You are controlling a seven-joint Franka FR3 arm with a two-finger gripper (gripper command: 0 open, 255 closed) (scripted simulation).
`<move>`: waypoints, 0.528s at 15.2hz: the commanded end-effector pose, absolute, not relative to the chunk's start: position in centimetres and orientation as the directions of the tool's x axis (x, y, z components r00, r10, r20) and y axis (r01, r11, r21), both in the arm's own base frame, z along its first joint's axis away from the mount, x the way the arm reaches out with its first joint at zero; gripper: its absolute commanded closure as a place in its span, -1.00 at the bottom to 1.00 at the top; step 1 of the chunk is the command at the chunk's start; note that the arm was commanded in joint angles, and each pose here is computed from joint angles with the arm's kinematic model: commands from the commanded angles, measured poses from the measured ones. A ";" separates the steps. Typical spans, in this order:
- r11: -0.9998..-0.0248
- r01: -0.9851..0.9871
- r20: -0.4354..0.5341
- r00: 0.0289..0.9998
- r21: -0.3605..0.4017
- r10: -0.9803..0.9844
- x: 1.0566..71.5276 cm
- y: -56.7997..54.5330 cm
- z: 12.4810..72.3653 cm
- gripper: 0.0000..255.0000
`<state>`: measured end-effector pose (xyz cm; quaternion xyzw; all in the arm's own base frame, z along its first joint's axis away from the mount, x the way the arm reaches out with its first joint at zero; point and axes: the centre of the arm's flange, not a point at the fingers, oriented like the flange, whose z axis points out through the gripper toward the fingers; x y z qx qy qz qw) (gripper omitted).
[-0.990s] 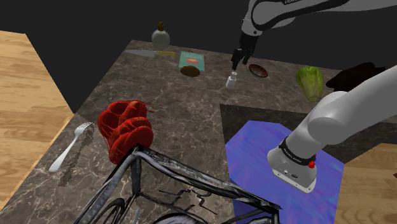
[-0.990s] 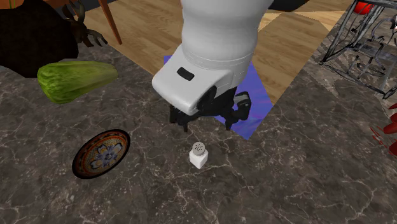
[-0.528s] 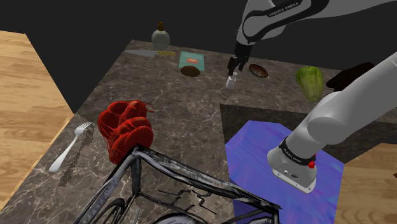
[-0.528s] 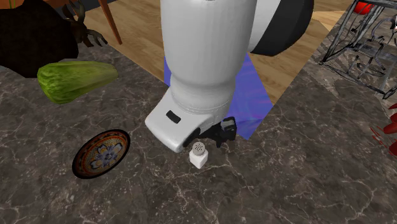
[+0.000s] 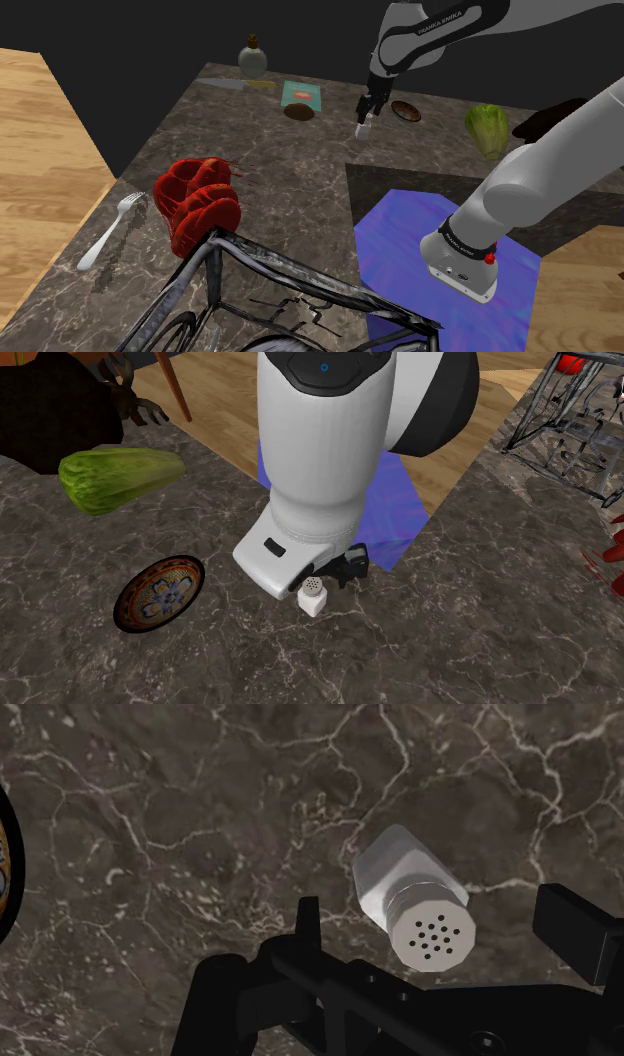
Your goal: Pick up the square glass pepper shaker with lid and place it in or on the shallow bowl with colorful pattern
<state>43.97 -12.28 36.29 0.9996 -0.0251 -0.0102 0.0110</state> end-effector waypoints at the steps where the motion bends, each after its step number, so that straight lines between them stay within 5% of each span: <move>1: -0.998 -0.050 -0.020 0.999 0.023 -0.050 44.0 -12.3 36.3 -1.00; 3: -0.998 -0.050 -0.020 0.999 0.023 -0.050 44.0 -12.3 36.3 -1.00; 4: -0.998 -0.050 -0.020 0.999 0.023 -0.050 44.0 -12.3 36.3 1.00; 8: -0.998 -0.050 -0.020 0.999 0.023 -0.050 44.0 -12.3 36.3 1.00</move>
